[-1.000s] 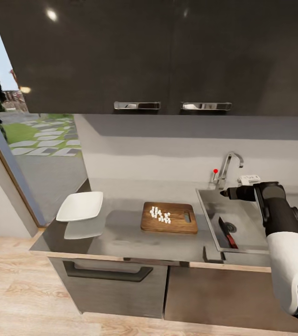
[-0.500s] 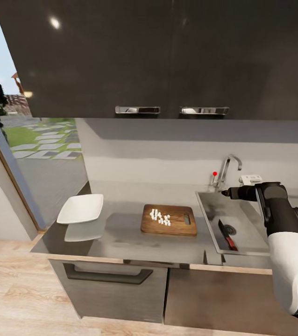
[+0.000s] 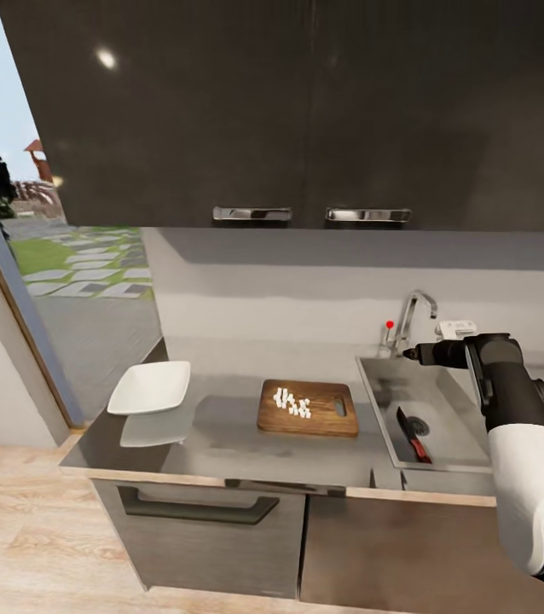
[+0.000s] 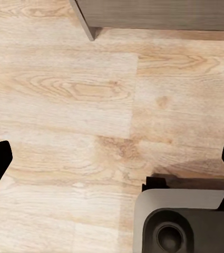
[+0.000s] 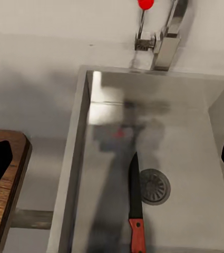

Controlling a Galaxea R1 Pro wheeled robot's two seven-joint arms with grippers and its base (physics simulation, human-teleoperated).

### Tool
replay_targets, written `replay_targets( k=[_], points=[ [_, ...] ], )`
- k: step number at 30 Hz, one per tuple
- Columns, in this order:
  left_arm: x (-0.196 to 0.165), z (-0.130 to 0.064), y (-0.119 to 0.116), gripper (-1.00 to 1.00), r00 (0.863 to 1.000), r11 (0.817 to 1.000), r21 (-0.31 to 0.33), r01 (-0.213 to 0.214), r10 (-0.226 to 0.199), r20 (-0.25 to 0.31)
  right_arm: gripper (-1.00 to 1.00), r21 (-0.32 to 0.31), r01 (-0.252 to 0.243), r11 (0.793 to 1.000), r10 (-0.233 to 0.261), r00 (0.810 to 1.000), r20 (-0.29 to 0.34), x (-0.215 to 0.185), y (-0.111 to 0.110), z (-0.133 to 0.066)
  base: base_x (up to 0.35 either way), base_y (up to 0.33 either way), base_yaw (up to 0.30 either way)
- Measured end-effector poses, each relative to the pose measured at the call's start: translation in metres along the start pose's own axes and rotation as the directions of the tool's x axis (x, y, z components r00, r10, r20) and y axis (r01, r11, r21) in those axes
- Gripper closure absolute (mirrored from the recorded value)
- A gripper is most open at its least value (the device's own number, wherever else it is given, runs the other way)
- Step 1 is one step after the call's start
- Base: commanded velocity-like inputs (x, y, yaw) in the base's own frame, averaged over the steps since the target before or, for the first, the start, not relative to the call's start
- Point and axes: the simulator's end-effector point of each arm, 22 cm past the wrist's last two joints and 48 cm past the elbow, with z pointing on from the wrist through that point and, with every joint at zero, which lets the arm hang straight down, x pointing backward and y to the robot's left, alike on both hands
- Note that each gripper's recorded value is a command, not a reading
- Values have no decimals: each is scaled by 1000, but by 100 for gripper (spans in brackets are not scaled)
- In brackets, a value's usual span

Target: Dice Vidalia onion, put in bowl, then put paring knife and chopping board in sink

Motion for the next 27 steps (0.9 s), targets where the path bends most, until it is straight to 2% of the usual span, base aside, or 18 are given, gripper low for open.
replay_targets(
  k=[21, 27],
  points=[
    [-13, -17, 2, -100, 999, 1000, 0, 6, -6, 31, -100, -3, -2, 1000, 2, 1000, 26, -21, 0, -31, 0, 0, 0],
    [-17, -17, 2, -100, 999, 1000, 0, 7, -7, 40, -100, -4, -3, 1000, 3, 1000, 30, -22, 1, -34, 0, 0, 0]
  ],
)
